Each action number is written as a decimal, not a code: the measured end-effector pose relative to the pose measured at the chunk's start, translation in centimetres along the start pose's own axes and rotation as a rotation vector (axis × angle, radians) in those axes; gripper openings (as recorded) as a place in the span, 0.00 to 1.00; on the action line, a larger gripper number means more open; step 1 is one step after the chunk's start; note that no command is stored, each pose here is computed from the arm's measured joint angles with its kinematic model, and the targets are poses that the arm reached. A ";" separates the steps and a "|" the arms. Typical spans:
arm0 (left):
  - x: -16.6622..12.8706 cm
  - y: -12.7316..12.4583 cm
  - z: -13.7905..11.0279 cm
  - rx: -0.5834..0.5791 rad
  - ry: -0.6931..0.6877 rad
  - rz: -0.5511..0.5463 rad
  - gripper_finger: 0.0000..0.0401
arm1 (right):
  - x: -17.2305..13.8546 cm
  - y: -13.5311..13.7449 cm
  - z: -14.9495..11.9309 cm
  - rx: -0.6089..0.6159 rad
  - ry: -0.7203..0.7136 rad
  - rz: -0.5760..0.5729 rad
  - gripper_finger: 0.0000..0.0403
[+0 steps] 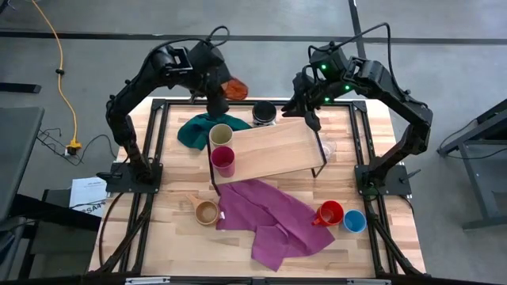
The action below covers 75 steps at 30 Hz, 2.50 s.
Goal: Stack small to large cups/mugs on shelf
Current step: Put the red cup on the shelf
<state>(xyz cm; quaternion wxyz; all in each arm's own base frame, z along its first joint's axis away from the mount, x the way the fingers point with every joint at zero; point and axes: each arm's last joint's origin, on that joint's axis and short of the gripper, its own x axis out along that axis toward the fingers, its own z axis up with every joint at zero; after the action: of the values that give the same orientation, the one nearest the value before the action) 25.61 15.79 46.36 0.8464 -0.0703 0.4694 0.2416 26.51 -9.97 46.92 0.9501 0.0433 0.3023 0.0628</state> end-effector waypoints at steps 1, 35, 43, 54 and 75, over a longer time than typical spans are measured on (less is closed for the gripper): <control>0.0 -0.3 0.1 0.007 -0.008 -0.009 0.00 | 0.0 0.0 0.0 0.002 -0.003 -0.001 0.19; 0.8 -6.3 2.0 0.124 -0.123 -0.273 0.00 | -1.0 -1.2 0.5 0.018 -0.081 -0.055 0.19; 3.4 -7.6 2.2 0.180 -0.021 -0.315 0.00 | -1.5 -1.7 0.3 0.032 -0.085 -0.077 0.19; 4.2 -8.1 2.3 0.207 0.001 -0.332 0.00 | -1.5 -1.8 0.3 0.029 -0.082 -0.080 0.19; 5.2 -8.3 2.1 0.256 0.054 -0.334 0.00 | -1.5 -1.8 0.3 0.025 -0.083 -0.081 0.19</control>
<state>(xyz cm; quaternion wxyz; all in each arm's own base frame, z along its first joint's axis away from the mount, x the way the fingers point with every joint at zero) 33.47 11.05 42.31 0.8638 -0.0452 0.5007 0.0344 25.60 -12.01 47.79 0.9630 0.0456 0.2650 0.0187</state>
